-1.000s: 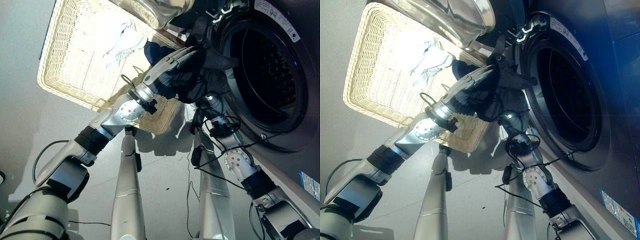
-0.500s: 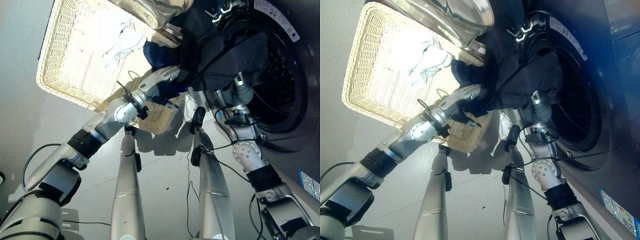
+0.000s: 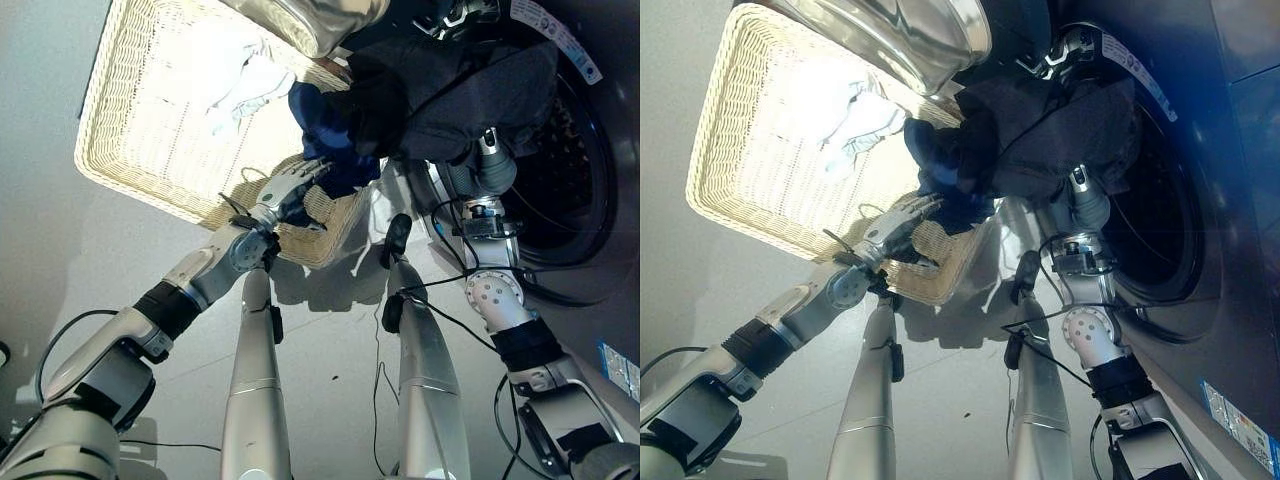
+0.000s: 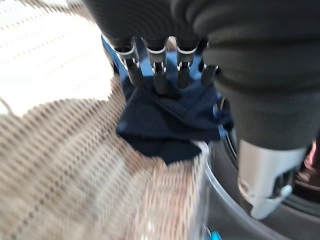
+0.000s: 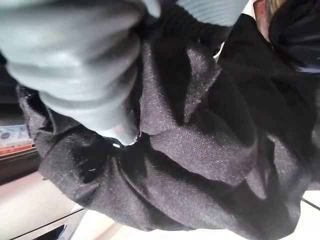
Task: Put the clothes into the washing machine.
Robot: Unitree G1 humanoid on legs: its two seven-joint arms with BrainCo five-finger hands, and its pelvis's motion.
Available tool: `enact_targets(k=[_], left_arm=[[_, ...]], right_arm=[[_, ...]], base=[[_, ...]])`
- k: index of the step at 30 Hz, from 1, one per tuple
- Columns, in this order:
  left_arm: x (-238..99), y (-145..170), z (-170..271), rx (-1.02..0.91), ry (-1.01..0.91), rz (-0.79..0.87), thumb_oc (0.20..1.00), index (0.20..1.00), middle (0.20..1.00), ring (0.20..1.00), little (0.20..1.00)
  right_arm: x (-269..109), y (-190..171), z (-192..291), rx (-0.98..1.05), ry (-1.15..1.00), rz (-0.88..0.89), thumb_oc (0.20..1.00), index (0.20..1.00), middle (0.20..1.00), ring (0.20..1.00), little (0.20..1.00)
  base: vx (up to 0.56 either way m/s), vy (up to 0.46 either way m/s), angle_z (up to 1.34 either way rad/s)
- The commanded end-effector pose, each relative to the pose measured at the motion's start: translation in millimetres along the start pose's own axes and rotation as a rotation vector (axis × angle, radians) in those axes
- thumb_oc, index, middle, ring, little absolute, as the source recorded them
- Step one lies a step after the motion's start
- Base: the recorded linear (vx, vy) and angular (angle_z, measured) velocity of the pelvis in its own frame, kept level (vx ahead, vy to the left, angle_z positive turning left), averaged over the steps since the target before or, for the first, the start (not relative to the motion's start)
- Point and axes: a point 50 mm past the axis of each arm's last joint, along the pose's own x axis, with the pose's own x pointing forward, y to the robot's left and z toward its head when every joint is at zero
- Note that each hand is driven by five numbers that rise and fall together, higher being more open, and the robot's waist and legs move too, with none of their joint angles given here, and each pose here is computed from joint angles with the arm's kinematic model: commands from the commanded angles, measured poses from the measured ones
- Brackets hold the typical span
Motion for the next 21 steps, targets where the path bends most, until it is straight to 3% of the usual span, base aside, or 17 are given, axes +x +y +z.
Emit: enact_targets(k=[1,6,10,15,18,21], left_arm=[[-4.0,20.9,9.0,-0.118,-0.075,0.267,1.000,1.000,1.000,1.000,1.000],[-11.0,25.3,0.6,-0.336,0.002,0.512,1.000,1.000,1.000,1.000,1.000],[-16.1,21.4,-15.4,-0.484,0.136,0.702,1.000,1.000,1.000,1.000,1.000],[-17.2,14.8,-33.7,-0.551,0.273,0.788,1.000,1.000,1.000,1.000,1.000],[-14.7,15.7,-52.1,-0.528,0.381,0.809,1.000,1.000,1.000,1.000,1.000],[-13.5,20.2,-61.7,-0.526,0.424,0.815,1.000,1.000,1.000,1.000,1.000]], right_arm=[[4.8,28.9,22.9,0.032,-0.140,0.146,0.200,0.200,0.200,0.200,0.200],[4.9,25.7,6.8,0.046,-0.071,0.077,0.200,0.200,0.200,0.200,0.200],[7.8,7.5,-12.1,0.057,0.024,-0.087,0.200,0.200,0.200,0.200,0.200],[4.5,-30.0,-21.3,0.080,0.081,-0.294,0.200,0.200,0.200,0.200,0.200],[-3.1,-75.5,-12.5,0.075,0.084,-0.493,0.200,0.200,0.200,0.200,0.200],[-4.7,-93.2,-2.6,0.076,0.061,-0.560,0.200,0.200,0.200,0.200,0.200]], base=[[0.00,0.000,0.00],[0.00,0.000,0.00],[0.00,0.000,0.00],[0.00,0.000,0.00],[0.00,0.033,0.00],[0.00,0.043,-0.01]])
